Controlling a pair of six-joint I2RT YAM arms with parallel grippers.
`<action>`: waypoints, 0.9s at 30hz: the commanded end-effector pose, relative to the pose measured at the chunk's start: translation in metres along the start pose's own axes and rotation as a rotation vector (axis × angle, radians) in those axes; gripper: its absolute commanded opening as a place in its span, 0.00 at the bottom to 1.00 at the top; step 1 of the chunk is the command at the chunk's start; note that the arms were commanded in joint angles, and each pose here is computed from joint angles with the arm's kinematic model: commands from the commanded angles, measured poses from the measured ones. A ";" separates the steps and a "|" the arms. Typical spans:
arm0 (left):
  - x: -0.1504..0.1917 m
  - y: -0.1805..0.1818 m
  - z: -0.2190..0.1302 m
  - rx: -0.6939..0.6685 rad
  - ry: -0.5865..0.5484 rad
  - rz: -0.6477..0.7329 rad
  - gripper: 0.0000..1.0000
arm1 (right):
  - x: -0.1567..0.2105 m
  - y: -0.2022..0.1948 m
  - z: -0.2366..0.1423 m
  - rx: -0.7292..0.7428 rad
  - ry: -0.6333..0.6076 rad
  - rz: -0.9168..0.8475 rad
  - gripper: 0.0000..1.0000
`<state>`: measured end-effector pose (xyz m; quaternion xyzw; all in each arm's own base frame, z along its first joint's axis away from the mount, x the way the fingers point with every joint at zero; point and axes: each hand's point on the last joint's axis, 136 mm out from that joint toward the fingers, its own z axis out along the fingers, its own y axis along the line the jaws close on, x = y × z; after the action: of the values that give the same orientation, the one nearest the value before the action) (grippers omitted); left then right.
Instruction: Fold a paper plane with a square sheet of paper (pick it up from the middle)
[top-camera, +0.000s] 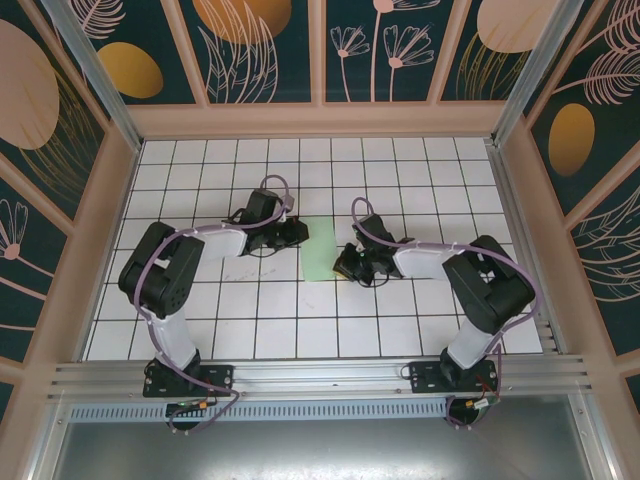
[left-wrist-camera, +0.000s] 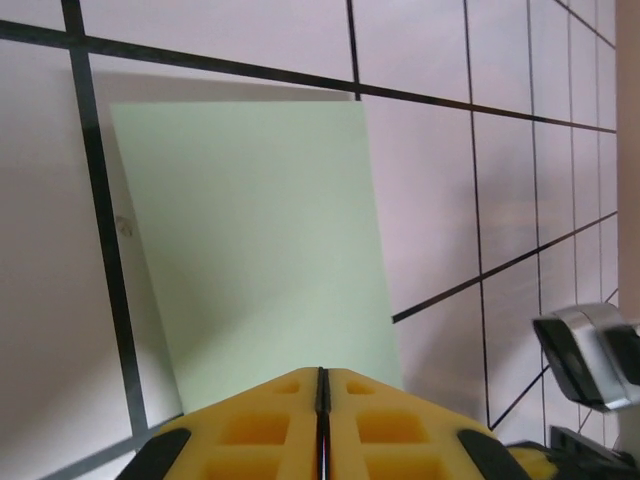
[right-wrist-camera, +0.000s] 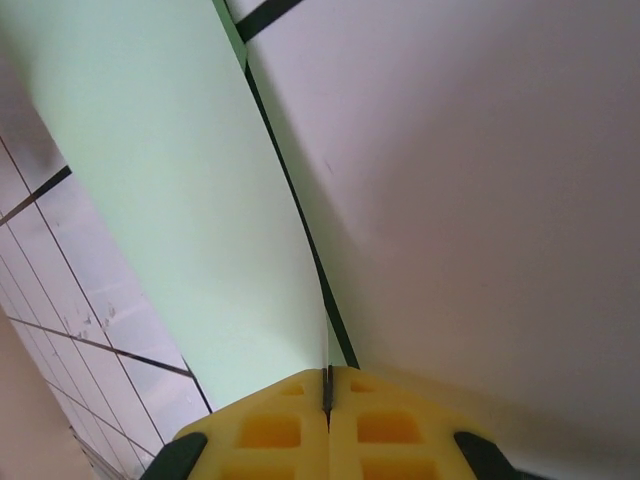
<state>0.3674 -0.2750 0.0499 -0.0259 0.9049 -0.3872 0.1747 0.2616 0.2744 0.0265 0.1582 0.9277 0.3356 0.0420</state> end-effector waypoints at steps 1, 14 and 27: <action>0.004 0.010 0.011 -0.034 0.032 0.003 0.10 | 0.006 -0.003 -0.010 0.003 0.007 -0.006 0.06; 0.018 0.037 0.022 -0.115 0.078 -0.012 0.06 | 0.000 0.003 -0.015 -0.022 -0.028 0.007 0.21; 0.024 0.045 0.024 -0.130 0.097 -0.014 0.05 | -0.006 0.016 -0.017 -0.050 -0.047 -0.015 0.09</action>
<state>0.3641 -0.2696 0.0156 -0.0260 0.9235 -0.3538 0.1461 0.2597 0.2723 0.0363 0.1595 0.9242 0.3434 0.0491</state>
